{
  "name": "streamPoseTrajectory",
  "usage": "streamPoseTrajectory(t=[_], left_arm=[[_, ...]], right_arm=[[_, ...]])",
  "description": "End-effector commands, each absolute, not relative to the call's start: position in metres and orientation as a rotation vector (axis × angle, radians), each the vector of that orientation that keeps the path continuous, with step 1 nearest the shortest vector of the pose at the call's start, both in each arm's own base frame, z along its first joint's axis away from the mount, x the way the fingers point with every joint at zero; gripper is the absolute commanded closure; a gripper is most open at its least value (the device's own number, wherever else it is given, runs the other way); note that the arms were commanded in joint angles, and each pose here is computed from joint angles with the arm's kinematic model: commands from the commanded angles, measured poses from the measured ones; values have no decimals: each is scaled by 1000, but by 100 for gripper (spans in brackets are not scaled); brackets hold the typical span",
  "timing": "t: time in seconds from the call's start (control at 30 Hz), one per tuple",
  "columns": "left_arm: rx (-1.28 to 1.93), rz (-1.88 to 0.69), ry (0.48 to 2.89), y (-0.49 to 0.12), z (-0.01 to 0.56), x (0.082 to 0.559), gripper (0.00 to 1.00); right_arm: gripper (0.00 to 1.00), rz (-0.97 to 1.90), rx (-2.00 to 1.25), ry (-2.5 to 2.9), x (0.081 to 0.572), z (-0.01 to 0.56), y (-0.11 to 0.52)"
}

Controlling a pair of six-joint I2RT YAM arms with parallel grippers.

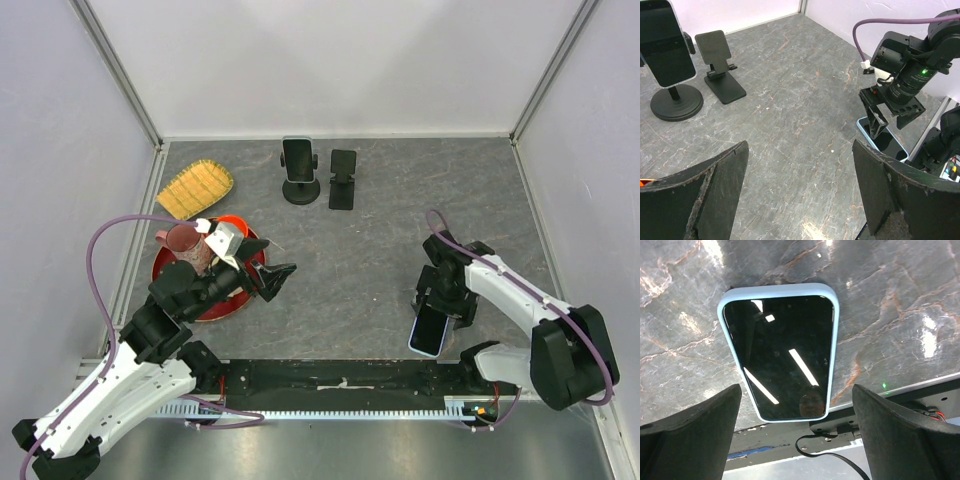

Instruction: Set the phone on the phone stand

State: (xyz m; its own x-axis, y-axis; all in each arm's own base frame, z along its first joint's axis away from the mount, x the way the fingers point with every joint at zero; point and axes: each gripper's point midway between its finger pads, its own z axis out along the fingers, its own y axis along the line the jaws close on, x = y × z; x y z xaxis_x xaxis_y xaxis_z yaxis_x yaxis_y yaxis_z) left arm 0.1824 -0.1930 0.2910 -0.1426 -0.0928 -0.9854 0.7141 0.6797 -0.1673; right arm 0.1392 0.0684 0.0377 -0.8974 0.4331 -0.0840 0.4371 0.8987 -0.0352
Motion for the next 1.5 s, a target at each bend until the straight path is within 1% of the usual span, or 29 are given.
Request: streamPoseTrajectory(t=[0.0, 0.47, 0.7, 1.0, 1.07, 1.17, 1.2, 1.27, 1.3, 1.37, 1.4, 1.47], left_arm=[[530, -752, 1521, -192, 302, 183, 9], [527, -748, 1519, -191, 302, 182, 9], [526, -747, 1518, -190, 302, 182, 9], [526, -747, 1518, -190, 302, 182, 9], [522, -744, 1519, -189, 302, 182, 9], [518, -735, 1519, -187, 302, 183, 9], [519, -735, 1520, -187, 302, 183, 9], [518, -734, 1522, -187, 301, 183, 9], [517, -734, 1524, -187, 301, 183, 9], [519, -737, 1522, -188, 302, 183, 9], [523, -740, 1523, -189, 301, 183, 9], [527, -744, 1526, -190, 301, 183, 9]], right_arm=[[2, -3, 596, 3025, 144, 35, 78], [2, -37, 601, 3098, 147, 12, 82], [12, -27, 697, 3084, 142, 2, 83], [10, -91, 793, 3098, 136, -9, 81], [11, -102, 818, 3098, 134, -12, 80], [19, -113, 843, 3097, 131, -16, 79], [26, -113, 842, 3086, 133, -15, 79], [32, -117, 853, 3046, 139, -12, 77], [44, -91, 861, 3008, 144, -7, 78], [55, -55, 868, 2946, 155, -1, 79], [68, 2, 858, 2887, 165, 6, 82], [78, 66, 845, 2816, 179, 16, 86]])
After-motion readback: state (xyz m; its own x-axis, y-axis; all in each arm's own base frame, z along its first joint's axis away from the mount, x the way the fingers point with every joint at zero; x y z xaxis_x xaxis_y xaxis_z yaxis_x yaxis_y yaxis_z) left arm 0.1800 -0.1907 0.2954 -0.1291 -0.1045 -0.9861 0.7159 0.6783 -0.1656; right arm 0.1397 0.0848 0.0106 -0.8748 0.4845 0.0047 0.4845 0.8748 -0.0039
